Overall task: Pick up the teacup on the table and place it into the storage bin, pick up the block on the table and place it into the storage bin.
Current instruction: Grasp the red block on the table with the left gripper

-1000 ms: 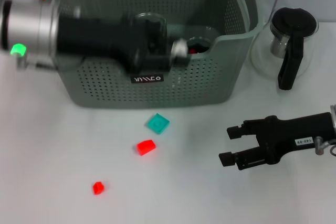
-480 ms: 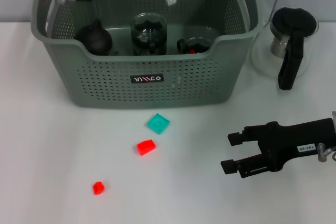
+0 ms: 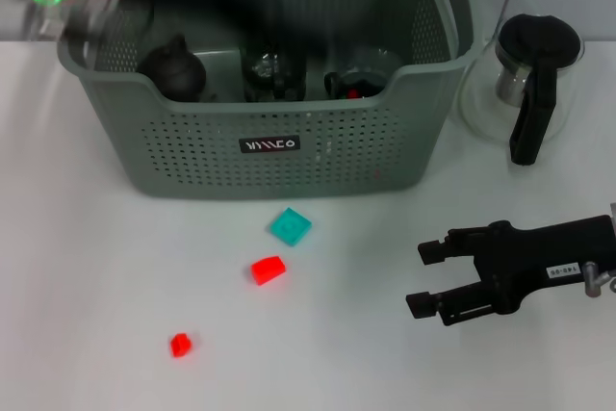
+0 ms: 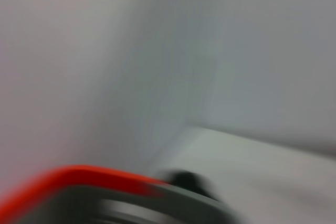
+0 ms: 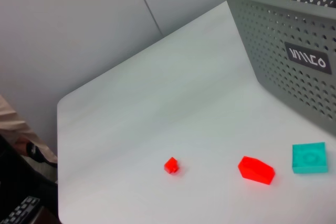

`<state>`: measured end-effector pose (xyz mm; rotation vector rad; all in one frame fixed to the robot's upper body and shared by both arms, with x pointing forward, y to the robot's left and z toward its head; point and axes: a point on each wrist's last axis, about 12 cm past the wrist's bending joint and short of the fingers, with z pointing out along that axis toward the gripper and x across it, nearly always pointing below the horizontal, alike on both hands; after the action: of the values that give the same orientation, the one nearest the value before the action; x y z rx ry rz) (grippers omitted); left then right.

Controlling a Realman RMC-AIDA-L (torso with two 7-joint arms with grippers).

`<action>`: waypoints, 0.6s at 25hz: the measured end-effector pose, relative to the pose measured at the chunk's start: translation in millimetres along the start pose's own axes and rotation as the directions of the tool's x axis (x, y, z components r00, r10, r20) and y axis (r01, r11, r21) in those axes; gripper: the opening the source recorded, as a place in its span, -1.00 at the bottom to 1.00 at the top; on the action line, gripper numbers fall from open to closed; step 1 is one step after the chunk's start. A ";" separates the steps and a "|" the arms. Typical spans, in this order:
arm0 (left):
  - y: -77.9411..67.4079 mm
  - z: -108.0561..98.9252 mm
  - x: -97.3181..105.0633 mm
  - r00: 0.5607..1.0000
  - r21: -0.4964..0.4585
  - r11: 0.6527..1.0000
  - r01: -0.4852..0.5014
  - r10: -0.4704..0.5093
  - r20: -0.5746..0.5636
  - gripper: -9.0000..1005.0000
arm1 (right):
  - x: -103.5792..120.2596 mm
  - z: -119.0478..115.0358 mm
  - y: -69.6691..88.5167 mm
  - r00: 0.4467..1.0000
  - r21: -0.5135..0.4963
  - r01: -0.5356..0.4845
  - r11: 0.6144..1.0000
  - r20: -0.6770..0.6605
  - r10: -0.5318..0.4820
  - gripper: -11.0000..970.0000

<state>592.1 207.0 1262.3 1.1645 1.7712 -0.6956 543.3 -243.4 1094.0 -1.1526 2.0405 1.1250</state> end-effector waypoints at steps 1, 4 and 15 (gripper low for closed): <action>-13.2 -5.8 5.7 0.998 0.075 0.995 -0.061 0.063 -0.028 0.80 | -0.3 0.1 -0.2 1.000 0.001 0.001 1.000 0.000 -0.001 0.91; -48.7 -17.4 33.7 0.968 0.251 0.960 -0.122 0.172 -0.184 0.88 | -1.8 0.1 -1.0 1.000 0.005 0.003 1.000 0.003 -0.003 0.91; -70.1 15.3 96.4 0.807 0.238 0.969 0.060 0.093 -0.583 0.90 | -5.9 2.9 -3.7 1.000 0.014 0.007 1.000 0.008 -0.007 0.91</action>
<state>516.8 207.0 1168.7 1.7048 2.2274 -0.5864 549.5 -239.5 1095.6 -1.1454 2.0339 1.1087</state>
